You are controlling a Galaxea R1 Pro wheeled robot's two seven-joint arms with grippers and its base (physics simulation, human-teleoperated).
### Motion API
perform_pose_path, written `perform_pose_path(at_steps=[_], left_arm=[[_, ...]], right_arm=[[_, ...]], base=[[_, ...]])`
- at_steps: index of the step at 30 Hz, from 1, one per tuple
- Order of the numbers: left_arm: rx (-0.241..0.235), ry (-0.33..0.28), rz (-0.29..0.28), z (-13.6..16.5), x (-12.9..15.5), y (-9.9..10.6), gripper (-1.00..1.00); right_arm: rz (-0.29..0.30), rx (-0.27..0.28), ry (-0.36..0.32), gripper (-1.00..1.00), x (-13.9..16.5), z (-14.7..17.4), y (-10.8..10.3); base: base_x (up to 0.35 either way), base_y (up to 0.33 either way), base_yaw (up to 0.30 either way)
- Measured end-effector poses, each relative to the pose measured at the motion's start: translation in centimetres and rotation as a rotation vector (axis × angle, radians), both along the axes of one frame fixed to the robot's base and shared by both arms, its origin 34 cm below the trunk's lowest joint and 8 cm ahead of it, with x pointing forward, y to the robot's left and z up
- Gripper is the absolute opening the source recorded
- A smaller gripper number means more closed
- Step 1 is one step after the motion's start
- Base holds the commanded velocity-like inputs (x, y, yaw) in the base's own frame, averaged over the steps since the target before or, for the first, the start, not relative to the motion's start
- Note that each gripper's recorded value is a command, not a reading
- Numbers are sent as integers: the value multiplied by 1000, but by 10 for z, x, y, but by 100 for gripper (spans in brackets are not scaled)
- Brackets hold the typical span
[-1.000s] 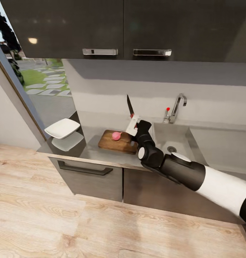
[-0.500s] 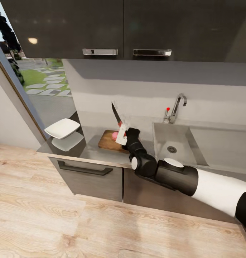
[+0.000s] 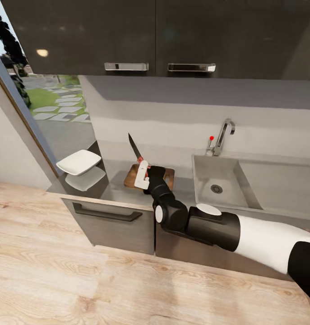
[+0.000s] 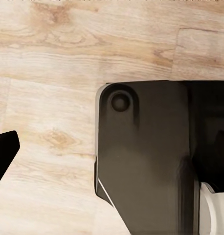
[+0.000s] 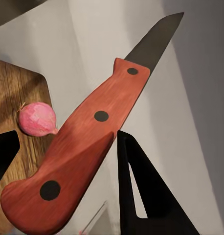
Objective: In the kitchen, take the Vidalia onion out of the sink, dice it on the chopping board with the paring knife, put the diced onion into the bowl on the countertop, then place both the paring knife and the chopping board into the sink.
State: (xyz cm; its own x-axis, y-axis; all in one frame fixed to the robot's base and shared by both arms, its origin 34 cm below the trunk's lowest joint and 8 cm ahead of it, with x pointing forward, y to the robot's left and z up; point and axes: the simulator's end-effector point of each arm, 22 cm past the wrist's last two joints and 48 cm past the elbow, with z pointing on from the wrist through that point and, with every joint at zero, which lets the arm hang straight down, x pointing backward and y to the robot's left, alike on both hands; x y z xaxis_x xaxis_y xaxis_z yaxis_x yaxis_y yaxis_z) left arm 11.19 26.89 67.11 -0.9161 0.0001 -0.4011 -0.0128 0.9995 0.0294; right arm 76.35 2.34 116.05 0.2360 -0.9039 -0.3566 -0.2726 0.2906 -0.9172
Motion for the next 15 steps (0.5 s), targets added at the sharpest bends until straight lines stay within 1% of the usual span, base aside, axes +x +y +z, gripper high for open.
perform_pose_path(at_steps=[7,15], left_arm=[[0,-10,0,0,3,0,100],[-1,-23,1,0,8,-1,100]], right_arm=[[0,-1,-9,-100,-1,6,-1],[0,-2,-20,-100,-3,14,-1]], base=[[0,0,-31],[0,0,-118]])
